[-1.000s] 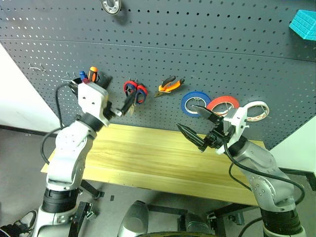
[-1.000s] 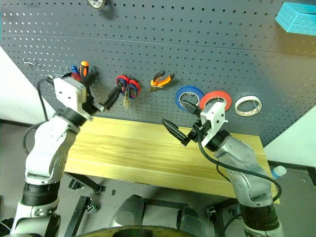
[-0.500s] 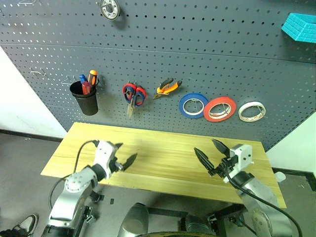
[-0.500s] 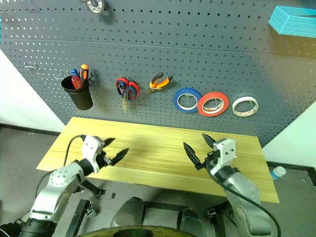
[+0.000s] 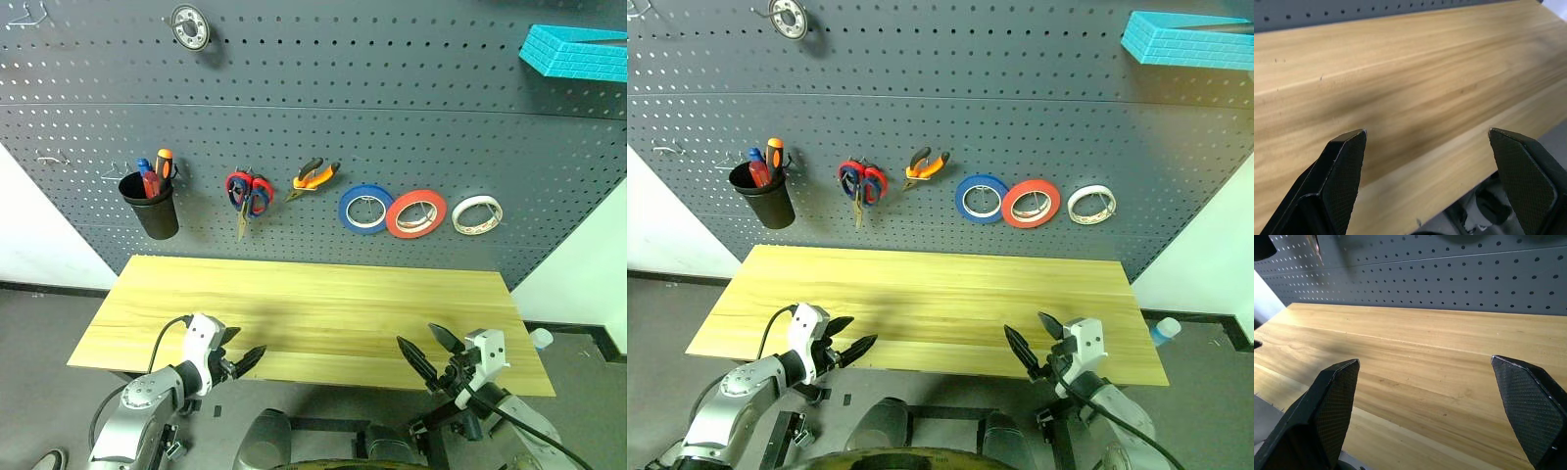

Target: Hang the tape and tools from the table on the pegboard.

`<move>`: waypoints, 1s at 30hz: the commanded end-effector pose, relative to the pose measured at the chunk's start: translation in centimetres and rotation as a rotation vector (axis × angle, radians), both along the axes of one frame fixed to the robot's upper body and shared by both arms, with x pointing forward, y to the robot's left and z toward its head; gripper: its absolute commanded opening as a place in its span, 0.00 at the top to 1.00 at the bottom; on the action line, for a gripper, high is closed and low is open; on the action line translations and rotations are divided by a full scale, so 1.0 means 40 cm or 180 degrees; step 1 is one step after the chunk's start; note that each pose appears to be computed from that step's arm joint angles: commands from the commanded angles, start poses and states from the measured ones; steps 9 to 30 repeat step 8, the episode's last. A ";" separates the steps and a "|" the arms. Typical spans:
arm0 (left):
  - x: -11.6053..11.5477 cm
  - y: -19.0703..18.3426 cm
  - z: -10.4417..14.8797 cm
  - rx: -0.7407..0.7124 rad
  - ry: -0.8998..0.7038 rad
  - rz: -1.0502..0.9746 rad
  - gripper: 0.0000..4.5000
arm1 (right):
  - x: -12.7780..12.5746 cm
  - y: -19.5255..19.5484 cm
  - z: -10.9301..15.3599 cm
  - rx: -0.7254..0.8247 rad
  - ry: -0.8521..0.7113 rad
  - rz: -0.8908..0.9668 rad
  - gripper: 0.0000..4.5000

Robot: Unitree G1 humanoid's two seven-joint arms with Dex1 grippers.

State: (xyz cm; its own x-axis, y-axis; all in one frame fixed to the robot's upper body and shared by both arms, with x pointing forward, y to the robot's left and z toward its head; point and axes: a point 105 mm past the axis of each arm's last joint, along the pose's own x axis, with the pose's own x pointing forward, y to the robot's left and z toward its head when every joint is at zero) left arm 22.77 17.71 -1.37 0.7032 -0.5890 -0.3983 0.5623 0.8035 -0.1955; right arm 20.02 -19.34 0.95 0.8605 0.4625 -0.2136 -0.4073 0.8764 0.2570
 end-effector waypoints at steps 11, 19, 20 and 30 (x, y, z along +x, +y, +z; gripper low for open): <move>0.005 -0.019 0.055 -0.0275 0.0012 -0.0082 0.08 | -0.002 0.037 0.053 0.0098 -0.0150 0.0252 0.00; 0.005 -0.019 0.055 -0.0275 0.0012 -0.0082 0.08 | -0.002 0.037 0.053 0.0098 -0.0150 0.0252 0.00; 0.005 -0.019 0.055 -0.0275 0.0012 -0.0082 0.08 | -0.002 0.037 0.053 0.0098 -0.0150 0.0252 0.00; 0.005 -0.019 0.055 -0.0275 0.0012 -0.0082 0.08 | -0.002 0.037 0.053 0.0098 -0.0150 0.0252 0.00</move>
